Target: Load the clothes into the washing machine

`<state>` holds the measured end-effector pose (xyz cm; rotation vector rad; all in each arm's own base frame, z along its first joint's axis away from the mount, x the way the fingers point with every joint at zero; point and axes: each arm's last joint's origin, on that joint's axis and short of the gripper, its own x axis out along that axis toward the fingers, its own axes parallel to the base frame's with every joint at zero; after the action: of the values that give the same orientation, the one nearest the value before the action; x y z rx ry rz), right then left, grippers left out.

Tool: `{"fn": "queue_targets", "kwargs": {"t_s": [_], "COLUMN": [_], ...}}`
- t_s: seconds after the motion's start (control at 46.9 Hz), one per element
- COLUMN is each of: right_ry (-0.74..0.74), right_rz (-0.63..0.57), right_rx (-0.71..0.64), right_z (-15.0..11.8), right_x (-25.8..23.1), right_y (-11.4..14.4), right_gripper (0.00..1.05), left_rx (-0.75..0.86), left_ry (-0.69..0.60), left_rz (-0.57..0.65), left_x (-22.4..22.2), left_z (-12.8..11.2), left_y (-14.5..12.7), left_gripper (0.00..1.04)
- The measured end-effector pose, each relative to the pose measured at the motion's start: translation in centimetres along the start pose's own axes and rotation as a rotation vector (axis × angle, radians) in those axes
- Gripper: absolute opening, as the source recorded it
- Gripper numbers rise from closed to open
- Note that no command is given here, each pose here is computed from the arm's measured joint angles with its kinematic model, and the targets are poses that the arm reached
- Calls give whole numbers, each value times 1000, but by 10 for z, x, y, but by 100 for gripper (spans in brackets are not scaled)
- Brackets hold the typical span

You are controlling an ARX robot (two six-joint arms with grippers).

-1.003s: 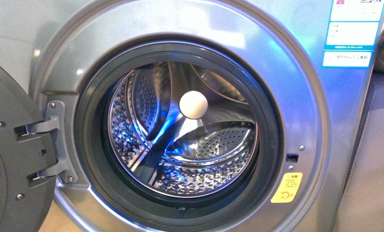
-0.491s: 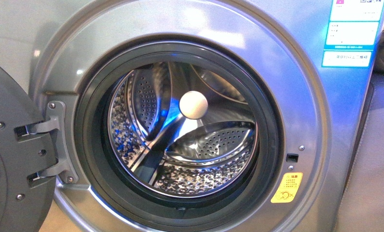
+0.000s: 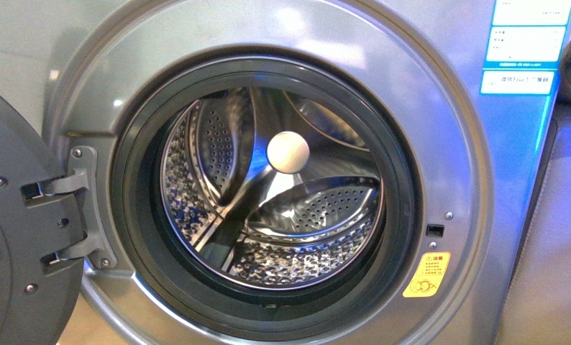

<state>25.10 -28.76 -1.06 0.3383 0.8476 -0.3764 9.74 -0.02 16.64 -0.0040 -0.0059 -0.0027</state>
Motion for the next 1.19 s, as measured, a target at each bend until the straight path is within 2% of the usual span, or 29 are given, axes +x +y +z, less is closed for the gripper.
{"fn": "queue_targets", "kwargs": {"t_s": [0.619, 1.195], "right_ry": [153, 202], "right_rz": [-15, -13], "right_rx": [-24, -39], "right_z": [-43, -67], "right_x": [64, 96], "right_y": [-3, 1], "right_gripper": [97, 97], "left_rx": [0, 0], "left_ry": [0, 0], "left_rz": [0, 0], "left_x": [0, 0], "left_z": [0, 0], "left_y": [0, 0], "left_gripper": [98, 98]}}
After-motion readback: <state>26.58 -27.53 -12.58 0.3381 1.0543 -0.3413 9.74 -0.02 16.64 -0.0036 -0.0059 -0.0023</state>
